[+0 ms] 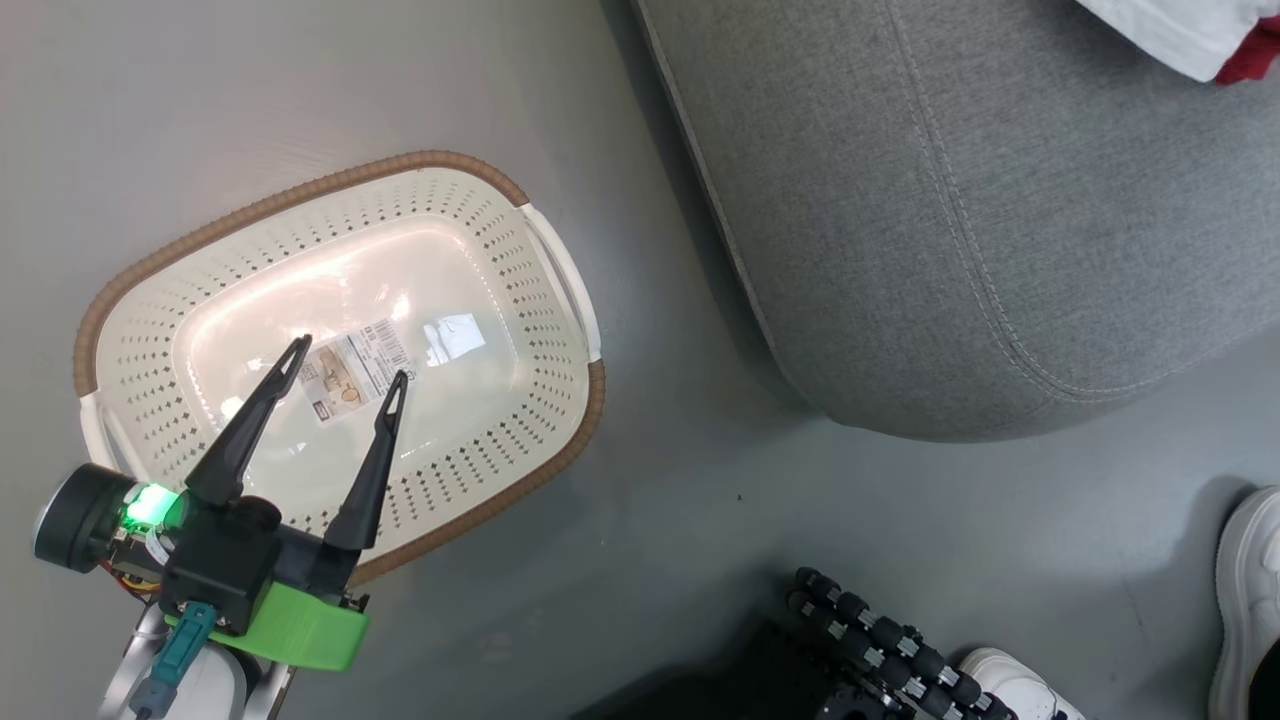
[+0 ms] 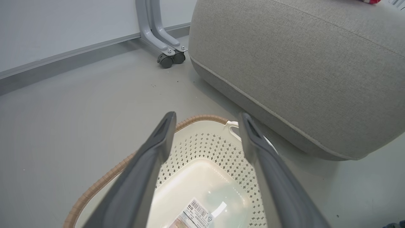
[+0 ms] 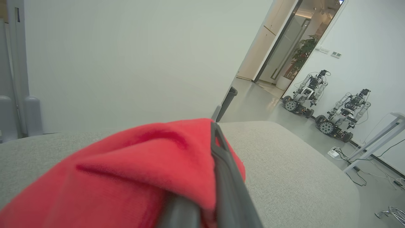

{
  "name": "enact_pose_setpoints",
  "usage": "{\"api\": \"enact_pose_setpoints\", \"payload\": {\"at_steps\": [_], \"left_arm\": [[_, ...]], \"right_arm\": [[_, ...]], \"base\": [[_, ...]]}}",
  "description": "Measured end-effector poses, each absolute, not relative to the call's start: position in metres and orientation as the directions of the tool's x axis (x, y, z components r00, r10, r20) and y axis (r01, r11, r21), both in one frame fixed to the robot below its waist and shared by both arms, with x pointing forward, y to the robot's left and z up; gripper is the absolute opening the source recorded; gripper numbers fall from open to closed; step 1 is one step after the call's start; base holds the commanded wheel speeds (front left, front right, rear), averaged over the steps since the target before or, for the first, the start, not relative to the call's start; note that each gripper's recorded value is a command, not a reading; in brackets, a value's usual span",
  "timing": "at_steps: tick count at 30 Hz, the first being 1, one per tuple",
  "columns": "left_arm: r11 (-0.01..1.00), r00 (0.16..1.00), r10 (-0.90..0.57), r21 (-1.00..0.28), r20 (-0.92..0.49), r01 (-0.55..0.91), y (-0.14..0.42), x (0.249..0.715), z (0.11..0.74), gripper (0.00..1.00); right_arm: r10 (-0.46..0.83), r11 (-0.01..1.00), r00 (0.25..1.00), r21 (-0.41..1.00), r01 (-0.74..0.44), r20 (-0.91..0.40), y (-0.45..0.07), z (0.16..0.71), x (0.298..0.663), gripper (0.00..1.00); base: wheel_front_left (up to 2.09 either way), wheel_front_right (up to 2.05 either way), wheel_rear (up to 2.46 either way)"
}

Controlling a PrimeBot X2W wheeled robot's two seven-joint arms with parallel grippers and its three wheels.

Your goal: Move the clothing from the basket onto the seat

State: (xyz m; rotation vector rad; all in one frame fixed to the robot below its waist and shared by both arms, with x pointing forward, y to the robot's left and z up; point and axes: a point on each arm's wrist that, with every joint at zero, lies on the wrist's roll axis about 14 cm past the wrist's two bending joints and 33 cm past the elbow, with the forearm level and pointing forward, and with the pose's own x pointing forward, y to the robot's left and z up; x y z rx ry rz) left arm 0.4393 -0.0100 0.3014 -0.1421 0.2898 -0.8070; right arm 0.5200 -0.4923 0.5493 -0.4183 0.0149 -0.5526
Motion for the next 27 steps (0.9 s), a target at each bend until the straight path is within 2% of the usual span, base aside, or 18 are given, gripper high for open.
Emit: {"api": "enact_pose_setpoints", "payload": {"at_steps": [6, 7, 9, 11, 12, 13, 27], "left_arm": [[0.723, 0.691, -0.691, -0.231, -0.213, 0.651, 0.002, 0.446, 0.296, 1.00], [0.726, 0.694, -0.687, -0.230, -0.216, 0.648, 0.004, 0.447, 0.295, 1.00], [0.731, 0.695, -0.682, -0.229, -0.226, 0.643, 0.007, 0.446, 0.292, 1.00], [0.734, 0.697, -0.679, -0.229, -0.233, 0.639, 0.009, 0.446, 0.290, 1.00], [0.735, 0.696, -0.677, -0.230, -0.237, 0.637, 0.009, 0.445, 0.289, 1.00], [0.736, 0.696, -0.677, -0.231, -0.239, 0.636, 0.009, 0.445, 0.288, 1.00], [0.718, 0.688, -0.696, -0.224, -0.205, 0.659, -0.005, 0.444, 0.308, 1.00]], "right_arm": [[-0.494, 0.768, 0.869, -0.455, 0.452, 0.030, -0.486, 0.523, 0.528, 0.00], [-0.511, 0.771, 0.859, -0.446, 0.454, -0.008, -0.489, 0.509, 0.525, 0.00], [-0.550, 0.795, 0.814, -0.415, 0.441, -0.186, -0.490, 0.458, 0.511, 0.00], [-0.540, 0.816, 0.791, -0.412, 0.407, -0.288, -0.482, 0.428, 0.505, 0.46], [-0.539, 0.819, 0.790, -0.402, 0.409, -0.294, -0.481, 0.426, 0.506, 0.76], [-0.542, 0.817, 0.790, -0.396, 0.418, -0.285, -0.483, 0.429, 0.507, 1.00], [-0.509, 0.823, 0.830, -0.409, 0.393, -0.228, -0.479, 0.463, 0.500, 1.00]], "base": [[0.00, 0.00, 0.00], [0.00, 0.00, 0.00], [0.00, 0.00, 0.00], [0.00, 0.00, 0.00], [0.00, 0.00, 0.00], [0.00, 0.00, 0.00], [0.00, 0.00, 0.00]]}}
